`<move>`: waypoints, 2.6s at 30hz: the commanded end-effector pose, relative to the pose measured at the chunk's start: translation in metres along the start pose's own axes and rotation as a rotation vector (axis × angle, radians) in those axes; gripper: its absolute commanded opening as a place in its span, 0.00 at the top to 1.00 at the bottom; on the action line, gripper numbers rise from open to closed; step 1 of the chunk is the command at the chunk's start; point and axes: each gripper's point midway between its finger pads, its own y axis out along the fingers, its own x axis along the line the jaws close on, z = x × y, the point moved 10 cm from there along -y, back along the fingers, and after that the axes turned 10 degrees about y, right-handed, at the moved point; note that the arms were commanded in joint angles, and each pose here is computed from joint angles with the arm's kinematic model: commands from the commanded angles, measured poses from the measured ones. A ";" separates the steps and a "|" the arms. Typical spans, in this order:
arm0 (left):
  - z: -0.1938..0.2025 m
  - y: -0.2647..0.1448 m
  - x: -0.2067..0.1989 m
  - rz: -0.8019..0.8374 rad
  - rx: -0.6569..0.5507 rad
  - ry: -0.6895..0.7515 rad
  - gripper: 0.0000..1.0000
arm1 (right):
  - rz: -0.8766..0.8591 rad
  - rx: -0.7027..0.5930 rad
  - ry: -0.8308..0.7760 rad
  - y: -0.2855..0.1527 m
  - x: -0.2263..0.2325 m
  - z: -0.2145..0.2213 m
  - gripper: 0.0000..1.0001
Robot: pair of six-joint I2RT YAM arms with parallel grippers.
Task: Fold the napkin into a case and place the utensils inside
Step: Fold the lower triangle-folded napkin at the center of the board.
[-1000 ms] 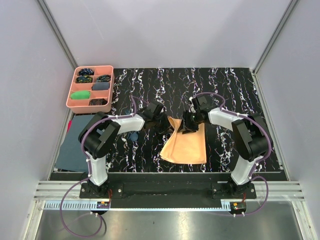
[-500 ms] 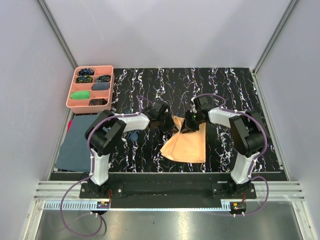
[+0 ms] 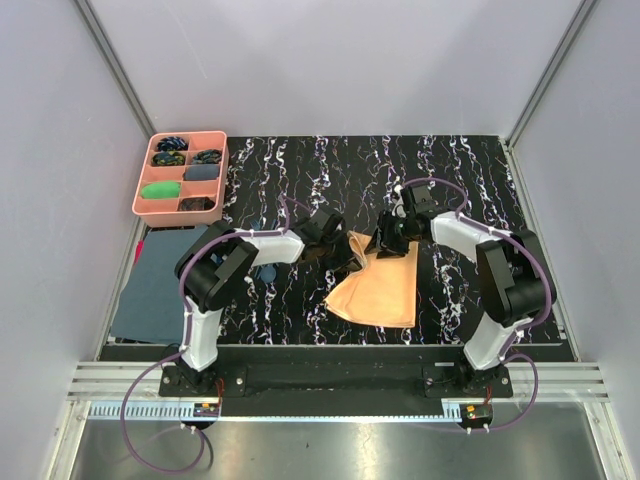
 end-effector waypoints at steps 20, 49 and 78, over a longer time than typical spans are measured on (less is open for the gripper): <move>-0.011 0.000 -0.012 0.029 -0.065 0.008 1.00 | -0.116 0.040 -0.132 0.007 0.007 0.009 0.48; 0.013 -0.043 0.009 0.122 0.030 0.427 0.28 | -0.231 0.103 -0.076 0.020 0.000 0.001 1.00; 0.051 -0.071 0.008 0.133 0.130 0.468 0.81 | -0.296 0.103 -0.002 0.030 0.004 -0.005 1.00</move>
